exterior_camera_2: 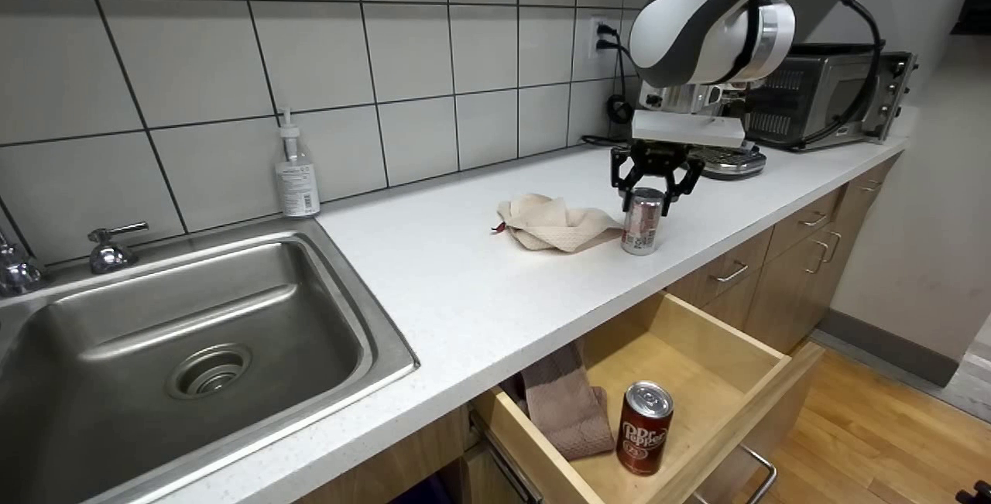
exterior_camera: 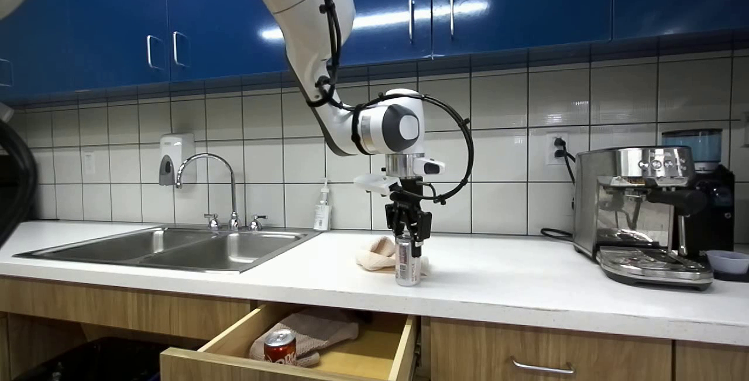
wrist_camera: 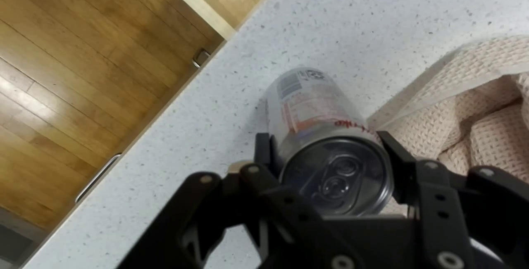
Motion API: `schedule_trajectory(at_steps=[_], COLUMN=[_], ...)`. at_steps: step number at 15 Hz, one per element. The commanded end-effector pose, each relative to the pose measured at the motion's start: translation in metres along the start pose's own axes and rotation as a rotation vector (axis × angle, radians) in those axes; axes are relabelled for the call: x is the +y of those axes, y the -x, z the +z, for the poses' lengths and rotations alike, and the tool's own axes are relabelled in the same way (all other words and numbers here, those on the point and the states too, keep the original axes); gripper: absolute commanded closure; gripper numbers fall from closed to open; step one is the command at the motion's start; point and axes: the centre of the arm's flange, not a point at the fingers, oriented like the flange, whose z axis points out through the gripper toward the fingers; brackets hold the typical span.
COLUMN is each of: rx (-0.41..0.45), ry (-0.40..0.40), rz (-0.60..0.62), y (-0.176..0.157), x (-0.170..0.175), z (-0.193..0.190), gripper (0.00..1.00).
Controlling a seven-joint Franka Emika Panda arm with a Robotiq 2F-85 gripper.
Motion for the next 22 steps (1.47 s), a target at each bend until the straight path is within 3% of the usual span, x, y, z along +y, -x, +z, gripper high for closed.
schedule_trajectory(at_steps=[1,16,22], rx=[-0.021,0.009,-0.012], ry=[-0.030,-0.034,-0.029], rz=[0.001,-0.046,-0.052], y=[-0.003,0.051,0.076], x=[0.000,0.009,0.017], z=[-0.006,-0.046,-0.039], gripper=[0.62,0.62,0.62])
